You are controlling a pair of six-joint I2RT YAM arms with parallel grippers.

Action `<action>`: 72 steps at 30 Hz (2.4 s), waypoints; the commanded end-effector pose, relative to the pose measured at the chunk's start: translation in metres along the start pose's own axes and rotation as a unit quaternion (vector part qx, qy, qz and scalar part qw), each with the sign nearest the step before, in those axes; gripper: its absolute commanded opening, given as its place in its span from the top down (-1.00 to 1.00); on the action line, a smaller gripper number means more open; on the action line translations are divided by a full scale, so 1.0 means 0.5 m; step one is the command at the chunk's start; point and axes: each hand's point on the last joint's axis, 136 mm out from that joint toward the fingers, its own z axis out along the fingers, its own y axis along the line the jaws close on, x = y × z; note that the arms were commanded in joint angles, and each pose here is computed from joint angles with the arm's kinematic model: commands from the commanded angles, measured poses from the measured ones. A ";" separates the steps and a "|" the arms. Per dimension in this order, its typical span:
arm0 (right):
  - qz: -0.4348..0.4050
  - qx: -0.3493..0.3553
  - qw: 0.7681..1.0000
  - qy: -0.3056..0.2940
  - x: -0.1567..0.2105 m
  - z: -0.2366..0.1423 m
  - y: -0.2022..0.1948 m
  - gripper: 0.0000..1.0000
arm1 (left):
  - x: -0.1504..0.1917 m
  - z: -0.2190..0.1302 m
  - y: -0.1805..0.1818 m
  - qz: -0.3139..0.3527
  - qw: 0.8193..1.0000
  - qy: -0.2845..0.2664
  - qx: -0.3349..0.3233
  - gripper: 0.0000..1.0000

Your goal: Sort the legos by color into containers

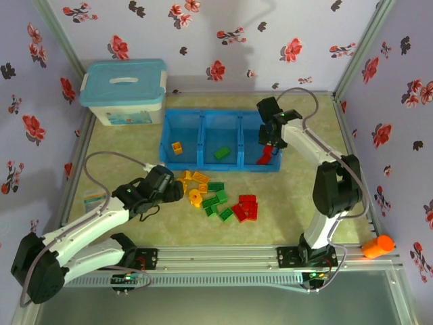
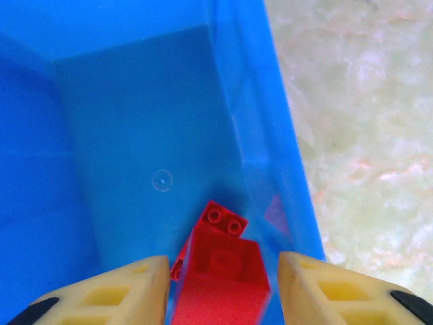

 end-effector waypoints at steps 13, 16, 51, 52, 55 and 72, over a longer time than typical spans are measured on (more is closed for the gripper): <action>-0.028 -0.055 0.997 -0.051 0.035 -0.126 0.055 -0.44 | -0.033 0.052 -0.044 -0.027 0.999 0.022 0.007 -0.60; -0.032 -0.065 0.996 -0.050 0.076 -0.129 0.060 -0.44 | -0.033 0.079 -0.045 -0.039 0.999 0.038 0.006 -0.56; 0.026 -0.108 0.994 -0.024 0.236 -0.065 0.025 -0.37 | -0.131 0.040 -0.071 0.001 1.000 0.001 -0.024 0.61; 0.026 -0.113 0.993 -0.018 0.245 -0.060 0.029 -0.37 | -0.152 0.032 -0.074 0.001 1.000 -0.006 -0.022 0.60; 0.023 -0.119 0.993 -0.013 0.264 -0.056 0.039 -0.36 | -0.199 0.036 -0.083 0.001 1.000 -0.005 -0.014 0.58; 0.019 -0.134 0.990 -0.037 0.275 -0.121 0.018 -0.36 | -0.348 0.148 -0.121 0.015 1.000 0.002 -0.016 0.10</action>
